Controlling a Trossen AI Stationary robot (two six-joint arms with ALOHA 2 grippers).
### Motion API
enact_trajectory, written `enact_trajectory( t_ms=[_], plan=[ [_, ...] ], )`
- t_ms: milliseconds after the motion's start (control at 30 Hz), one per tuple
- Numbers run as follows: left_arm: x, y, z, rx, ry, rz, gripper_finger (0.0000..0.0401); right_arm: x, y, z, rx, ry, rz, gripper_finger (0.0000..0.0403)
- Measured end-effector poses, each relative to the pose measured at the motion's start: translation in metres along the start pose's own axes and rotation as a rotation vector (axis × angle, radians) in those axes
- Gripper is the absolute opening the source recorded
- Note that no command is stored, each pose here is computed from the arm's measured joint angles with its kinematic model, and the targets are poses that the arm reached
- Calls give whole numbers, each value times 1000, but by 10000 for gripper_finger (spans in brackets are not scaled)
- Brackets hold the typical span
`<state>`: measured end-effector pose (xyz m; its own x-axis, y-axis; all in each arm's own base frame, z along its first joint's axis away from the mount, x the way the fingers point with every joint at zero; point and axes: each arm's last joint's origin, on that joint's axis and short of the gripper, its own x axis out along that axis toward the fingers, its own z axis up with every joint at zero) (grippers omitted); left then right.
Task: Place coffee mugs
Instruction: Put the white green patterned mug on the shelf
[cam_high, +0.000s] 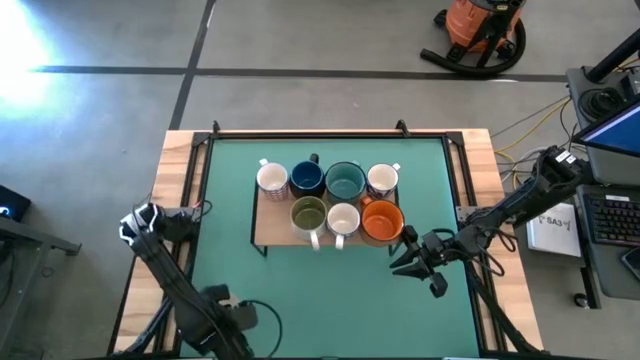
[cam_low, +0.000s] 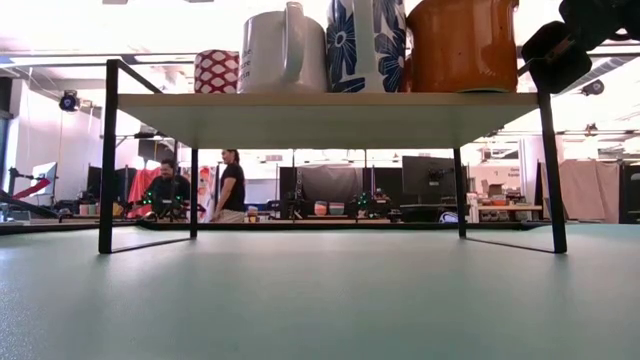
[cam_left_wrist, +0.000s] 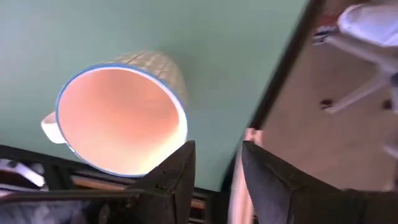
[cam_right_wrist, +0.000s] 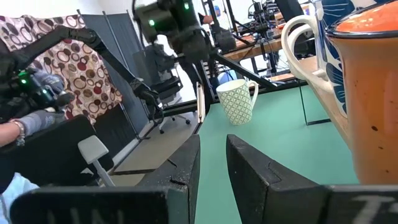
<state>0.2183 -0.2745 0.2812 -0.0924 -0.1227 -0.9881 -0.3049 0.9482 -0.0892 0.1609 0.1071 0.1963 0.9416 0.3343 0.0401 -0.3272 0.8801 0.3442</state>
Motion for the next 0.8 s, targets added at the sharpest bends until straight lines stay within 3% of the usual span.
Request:
enact_trajectory(
  t_ms=[433, 633, 800],
  plan=[
    [48, 17, 0, 73, 46, 128, 98, 0, 0, 0, 0, 0, 0, 68],
    [49, 10, 8, 115, -8, 39, 19, 0, 0, 0, 0, 0, 0, 68],
    [45, 7, 17, 96, -44, -14, 17, 0, 0, 0, 0, 0, 0, 68]
  ],
)
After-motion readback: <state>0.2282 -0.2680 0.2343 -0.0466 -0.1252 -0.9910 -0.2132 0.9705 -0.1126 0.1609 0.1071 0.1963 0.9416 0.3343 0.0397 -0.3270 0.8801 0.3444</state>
